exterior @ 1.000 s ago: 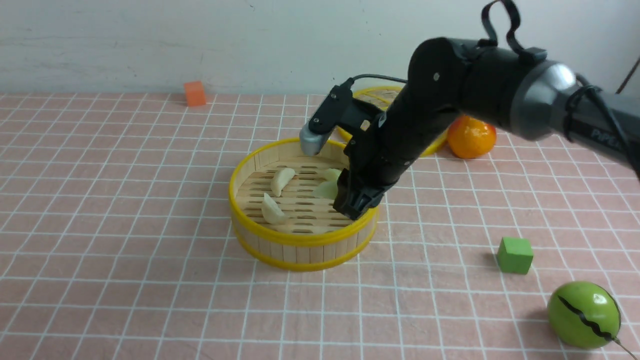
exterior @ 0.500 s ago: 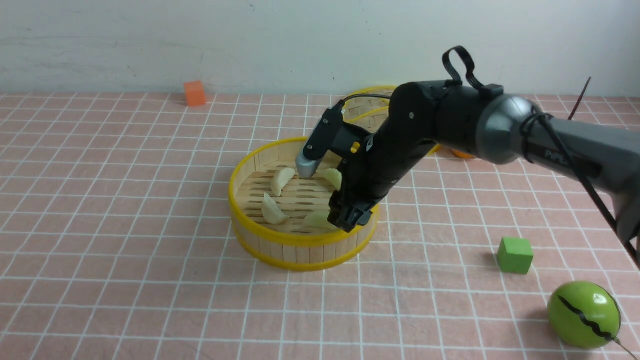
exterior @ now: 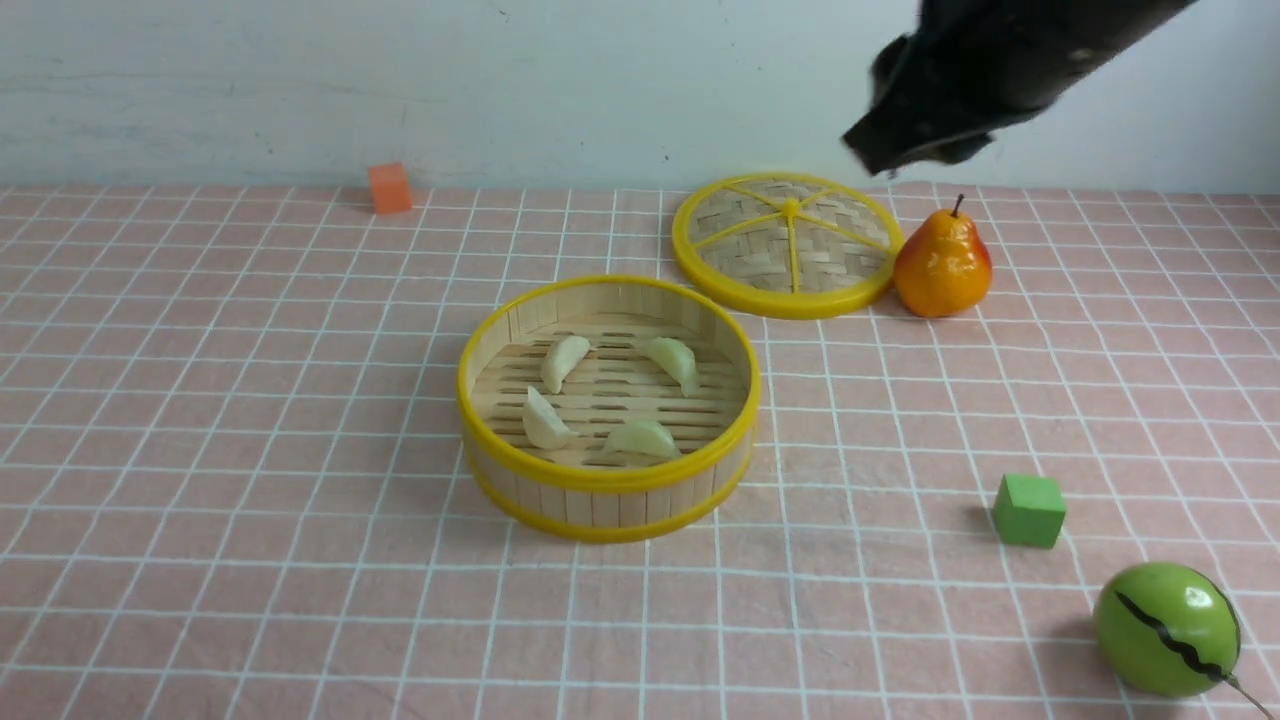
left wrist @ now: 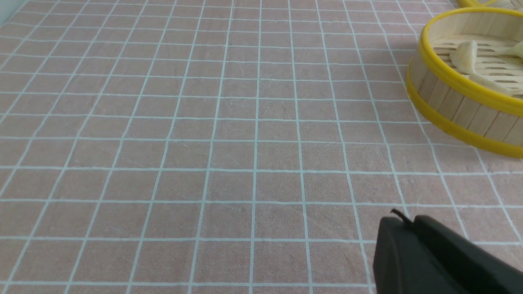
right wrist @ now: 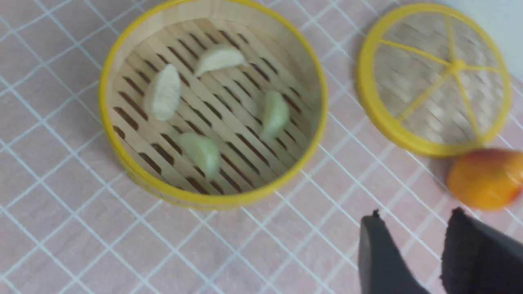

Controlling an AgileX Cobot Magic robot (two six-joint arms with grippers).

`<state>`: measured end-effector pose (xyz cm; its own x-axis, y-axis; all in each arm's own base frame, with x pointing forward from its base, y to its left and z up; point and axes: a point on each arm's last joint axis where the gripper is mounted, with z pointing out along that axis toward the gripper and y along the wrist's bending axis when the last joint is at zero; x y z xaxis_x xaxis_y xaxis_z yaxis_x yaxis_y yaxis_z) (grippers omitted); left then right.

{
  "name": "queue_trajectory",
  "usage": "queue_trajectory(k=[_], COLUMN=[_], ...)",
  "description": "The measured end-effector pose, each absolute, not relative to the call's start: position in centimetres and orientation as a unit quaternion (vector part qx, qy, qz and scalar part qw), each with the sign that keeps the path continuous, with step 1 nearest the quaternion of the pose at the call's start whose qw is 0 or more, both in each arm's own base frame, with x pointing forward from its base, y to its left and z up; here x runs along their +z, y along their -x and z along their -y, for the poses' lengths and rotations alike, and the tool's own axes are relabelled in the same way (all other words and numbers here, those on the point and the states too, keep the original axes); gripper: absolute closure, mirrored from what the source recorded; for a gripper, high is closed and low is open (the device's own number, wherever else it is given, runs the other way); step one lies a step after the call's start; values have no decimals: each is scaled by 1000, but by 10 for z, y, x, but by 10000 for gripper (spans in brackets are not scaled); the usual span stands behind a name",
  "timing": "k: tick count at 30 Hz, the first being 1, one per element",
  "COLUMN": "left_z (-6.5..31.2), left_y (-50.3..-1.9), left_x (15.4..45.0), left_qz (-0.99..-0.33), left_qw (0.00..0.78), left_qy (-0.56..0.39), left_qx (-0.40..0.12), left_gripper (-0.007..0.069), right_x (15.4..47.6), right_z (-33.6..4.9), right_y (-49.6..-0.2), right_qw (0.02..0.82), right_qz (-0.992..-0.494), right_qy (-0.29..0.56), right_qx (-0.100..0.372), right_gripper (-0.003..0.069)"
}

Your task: Put the dumplings into the steamer on the table with the pink tablecloth.

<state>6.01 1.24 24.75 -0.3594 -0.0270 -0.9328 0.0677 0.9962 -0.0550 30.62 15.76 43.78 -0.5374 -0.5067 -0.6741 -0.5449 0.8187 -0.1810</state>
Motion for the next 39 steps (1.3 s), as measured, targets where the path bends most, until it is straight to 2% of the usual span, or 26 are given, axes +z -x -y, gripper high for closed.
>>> queue_trajectory(k=[1, 3, 6, 9, 14, 24, 32, 39], left_z=[-12, -12, -13, -13, -13, -13, -13, -13], left_y=[-60, -60, -60, -60, -60, -60, -60, -60], left_x=[248, 248, 247, 247, 247, 247, 247, 247], left_qz=[-823, -823, -824, -824, -824, -824, -824, -824], left_qw=[566, 566, 566, 566, 566, 566, 566, 566], left_qy=[-12, -12, -12, -12, -12, -12, -12, -12], left_qx=[-42, -42, -42, -42, -42, -42, -42, -42], left_gripper=[589, 589, 589, 587, 587, 578, 568, 560], right_x=[452, 460, 467, 459, 424, 284, 227, 209], right_z=[-143, -130, -111, -92, -70, -37, -30, -30], right_y=[-288, -271, -238, -202, -160, -92, -71, -70], right_qw=[375, 375, 384, 399, 430, 464, 436, 427], right_qz=[-886, -890, -892, -890, -877, -861, -883, -887], right_qy=[273, 259, 240, 223, 212, 198, 139, 141], right_qx=[11, -2, -1, 8, 20, 60, 106, 106], right_gripper=[543, 592, 627, 640, 641, 638, 629, 620])
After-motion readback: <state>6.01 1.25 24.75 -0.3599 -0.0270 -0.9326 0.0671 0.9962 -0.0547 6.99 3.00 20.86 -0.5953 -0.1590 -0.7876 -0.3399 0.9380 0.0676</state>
